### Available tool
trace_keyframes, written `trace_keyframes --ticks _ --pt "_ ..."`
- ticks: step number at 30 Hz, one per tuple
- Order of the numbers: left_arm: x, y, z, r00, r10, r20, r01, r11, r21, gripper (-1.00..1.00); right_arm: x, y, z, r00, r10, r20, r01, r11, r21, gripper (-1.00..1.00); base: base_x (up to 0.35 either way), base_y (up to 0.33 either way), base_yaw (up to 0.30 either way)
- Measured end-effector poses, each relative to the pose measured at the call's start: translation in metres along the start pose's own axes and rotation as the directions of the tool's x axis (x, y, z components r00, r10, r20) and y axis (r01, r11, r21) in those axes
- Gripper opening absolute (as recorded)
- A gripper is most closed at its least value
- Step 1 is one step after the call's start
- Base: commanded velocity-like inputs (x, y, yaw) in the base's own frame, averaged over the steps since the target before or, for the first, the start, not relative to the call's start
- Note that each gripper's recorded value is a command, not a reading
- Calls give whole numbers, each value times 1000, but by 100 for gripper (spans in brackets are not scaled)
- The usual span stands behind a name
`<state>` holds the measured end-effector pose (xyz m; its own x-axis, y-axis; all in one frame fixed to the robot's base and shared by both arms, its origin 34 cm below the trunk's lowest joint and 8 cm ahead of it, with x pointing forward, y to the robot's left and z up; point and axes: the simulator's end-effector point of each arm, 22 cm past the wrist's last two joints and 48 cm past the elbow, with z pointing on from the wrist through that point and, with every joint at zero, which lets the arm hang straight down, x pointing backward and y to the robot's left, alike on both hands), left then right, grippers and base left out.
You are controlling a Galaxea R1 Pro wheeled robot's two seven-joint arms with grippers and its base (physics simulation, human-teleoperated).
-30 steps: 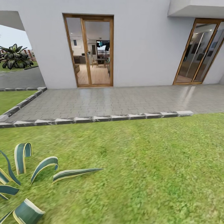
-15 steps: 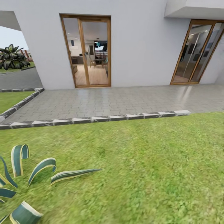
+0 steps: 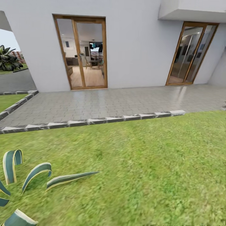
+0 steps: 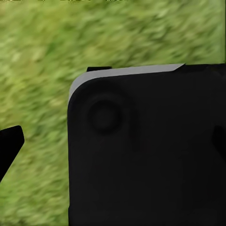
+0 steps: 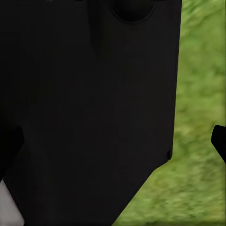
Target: Take the three Easter eggs out of the wicker basket on the lawn in the garden, then place them on the lawn next to a single tree (choose any tree) so that all three eggs are next to the same tree and none are left in the basket.
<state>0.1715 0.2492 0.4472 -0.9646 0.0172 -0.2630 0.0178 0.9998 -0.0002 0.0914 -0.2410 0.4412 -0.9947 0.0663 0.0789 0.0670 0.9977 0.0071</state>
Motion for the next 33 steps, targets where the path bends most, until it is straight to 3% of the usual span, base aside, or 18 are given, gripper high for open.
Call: trace_keyframes --ticks 11,33 --pt "0 0 0 1000 0 0 0 1000 0 100 0 -1 0 1000 0 0 0 1000 0 100 0 -96 -229" --pt "0 0 0 1000 0 0 0 1000 0 100 0 -1 0 1000 -1 0 1 1000 0 100 0 -5 -263"
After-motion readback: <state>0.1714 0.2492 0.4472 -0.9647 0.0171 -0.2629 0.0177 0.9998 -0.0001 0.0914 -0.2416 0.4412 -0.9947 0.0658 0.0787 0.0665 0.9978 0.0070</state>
